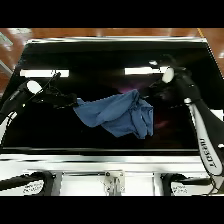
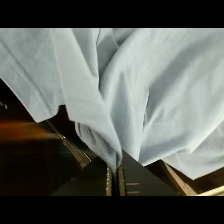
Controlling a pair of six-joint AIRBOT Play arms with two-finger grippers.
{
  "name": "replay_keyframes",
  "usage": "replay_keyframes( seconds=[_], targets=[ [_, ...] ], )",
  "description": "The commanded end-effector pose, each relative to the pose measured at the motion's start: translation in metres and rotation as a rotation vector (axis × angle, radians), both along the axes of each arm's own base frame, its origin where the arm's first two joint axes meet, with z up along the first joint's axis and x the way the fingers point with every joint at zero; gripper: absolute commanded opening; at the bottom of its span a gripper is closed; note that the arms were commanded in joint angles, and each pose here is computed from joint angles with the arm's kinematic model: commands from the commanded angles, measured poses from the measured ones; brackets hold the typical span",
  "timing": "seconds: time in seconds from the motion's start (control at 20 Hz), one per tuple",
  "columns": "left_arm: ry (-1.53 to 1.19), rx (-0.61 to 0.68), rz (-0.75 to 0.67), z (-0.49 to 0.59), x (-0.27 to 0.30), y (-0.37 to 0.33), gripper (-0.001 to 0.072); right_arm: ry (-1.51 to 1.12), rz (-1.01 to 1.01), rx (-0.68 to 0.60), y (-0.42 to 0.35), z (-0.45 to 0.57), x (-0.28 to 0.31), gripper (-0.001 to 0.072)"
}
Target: Fold the shirts.
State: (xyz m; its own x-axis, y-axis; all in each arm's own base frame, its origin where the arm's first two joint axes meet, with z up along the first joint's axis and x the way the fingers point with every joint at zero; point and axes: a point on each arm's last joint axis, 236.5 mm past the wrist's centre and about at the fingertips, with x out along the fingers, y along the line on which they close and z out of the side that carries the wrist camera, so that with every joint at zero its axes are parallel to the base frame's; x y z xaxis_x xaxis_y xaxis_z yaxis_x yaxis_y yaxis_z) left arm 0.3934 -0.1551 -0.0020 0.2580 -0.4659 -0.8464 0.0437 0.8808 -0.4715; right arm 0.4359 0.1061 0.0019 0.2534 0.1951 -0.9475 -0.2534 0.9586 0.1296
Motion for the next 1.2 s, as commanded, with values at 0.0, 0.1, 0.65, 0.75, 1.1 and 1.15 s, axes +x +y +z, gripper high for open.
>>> replay_keyframes(
  seconds=[0.0, 0.1, 0.65, 0.75, 1.1, 1.15],
  targets=[
    [0.0, 0.005, -0.09, 0.011, -0.007, -0.003, 0.0041, 0.229, -0.103, -0.021, -0.069, 0.022, -0.068, 0.0599],
    [0.01, 0.007, -0.134, 0.016, -0.014, -0.005, 0.0041, 0.334, -0.189, 0.184, -0.058, 0.012, -0.108, 0.0599],
    [-0.011, 0.021, -0.2, 0.016, -0.017, -0.005, 0.0041, 0.402, -0.395, 0.38, 0.036, -0.105, -0.193, 0.0675],
    [-0.026, 0.022, -0.191, 0.017, -0.013, -0.005, 0.0041, 0.366, -0.442, 0.389, 0.044, -0.112, -0.18, 0.0675],
    [-0.058, 0.024, -0.156, 0.019, -0.002, 0.002, 0.004, 0.282, -0.452, 0.43, 0.057, -0.102, -0.155, 0.007],
    [-0.059, 0.024, -0.148, 0.02, -0.001, 0.005, 0.004, 0.222, -0.426, 0.43, 0.053, -0.086, -0.143, 0.007]
  ],
)
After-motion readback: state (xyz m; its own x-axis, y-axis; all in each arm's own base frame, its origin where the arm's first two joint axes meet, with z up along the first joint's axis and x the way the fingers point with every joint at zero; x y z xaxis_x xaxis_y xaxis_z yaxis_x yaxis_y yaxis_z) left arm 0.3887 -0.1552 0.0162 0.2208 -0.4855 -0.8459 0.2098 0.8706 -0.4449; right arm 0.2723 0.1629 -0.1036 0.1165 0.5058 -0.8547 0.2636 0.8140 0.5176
